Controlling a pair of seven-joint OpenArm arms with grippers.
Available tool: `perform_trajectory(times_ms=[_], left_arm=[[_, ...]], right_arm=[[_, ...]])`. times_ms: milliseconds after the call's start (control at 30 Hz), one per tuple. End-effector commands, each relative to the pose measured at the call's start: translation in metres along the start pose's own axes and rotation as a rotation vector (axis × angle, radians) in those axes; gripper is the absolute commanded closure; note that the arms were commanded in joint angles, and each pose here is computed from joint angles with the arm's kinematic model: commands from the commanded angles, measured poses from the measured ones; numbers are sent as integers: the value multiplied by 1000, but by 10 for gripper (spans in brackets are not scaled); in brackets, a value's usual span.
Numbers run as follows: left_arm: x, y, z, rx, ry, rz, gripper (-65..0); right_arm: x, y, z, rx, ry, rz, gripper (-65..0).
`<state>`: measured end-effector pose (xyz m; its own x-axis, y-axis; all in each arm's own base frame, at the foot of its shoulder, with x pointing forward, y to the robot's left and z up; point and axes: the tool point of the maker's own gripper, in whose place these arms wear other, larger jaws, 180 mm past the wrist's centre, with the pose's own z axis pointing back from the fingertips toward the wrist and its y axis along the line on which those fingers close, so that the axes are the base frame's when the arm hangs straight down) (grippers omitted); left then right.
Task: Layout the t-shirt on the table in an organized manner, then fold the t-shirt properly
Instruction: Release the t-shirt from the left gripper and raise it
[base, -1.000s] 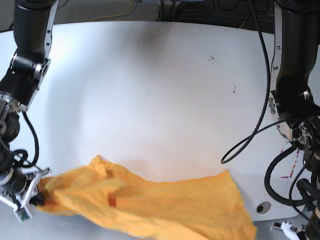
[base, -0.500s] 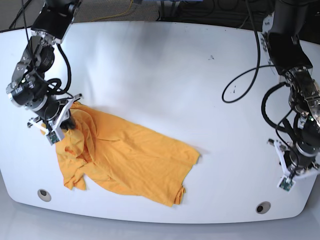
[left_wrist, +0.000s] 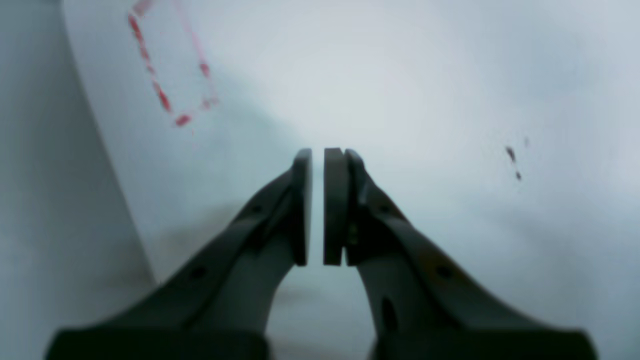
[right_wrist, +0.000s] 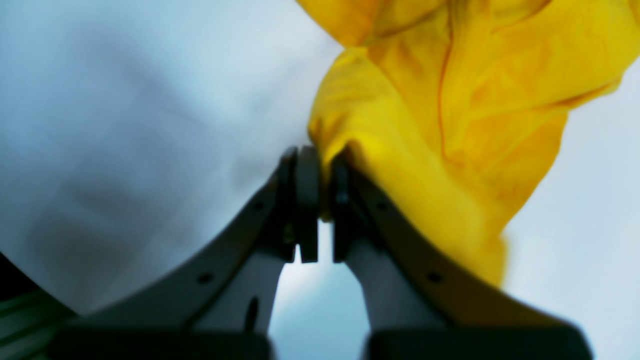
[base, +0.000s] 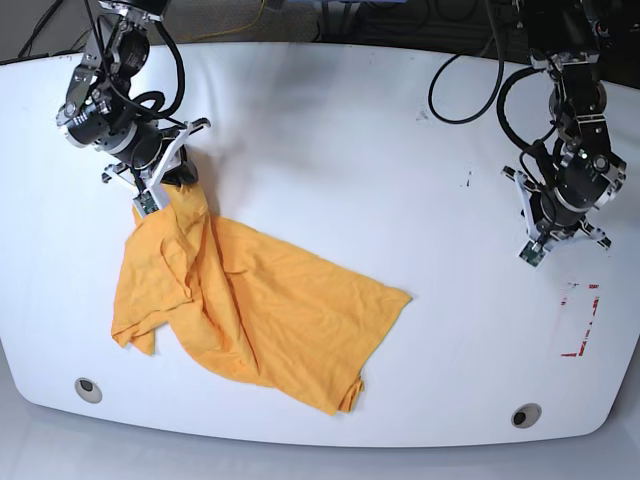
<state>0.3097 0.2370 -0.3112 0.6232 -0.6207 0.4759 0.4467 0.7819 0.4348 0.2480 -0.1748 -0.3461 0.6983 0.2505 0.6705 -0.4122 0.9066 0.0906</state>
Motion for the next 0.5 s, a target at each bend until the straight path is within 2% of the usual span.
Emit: perform_trajectory(times_ms=[0,167,467], left_arm=[[13,-2,4,-2,-82,-6,-26],[19,-9,2,-18,-105,11,-30],[81,12,8,26,-252,60,-34]], right_arm=[[11,1,5,2,-64,10,-30],[10,2,5,3,-70,11,-30],[12,0,6,-4,-75,12,-30]])
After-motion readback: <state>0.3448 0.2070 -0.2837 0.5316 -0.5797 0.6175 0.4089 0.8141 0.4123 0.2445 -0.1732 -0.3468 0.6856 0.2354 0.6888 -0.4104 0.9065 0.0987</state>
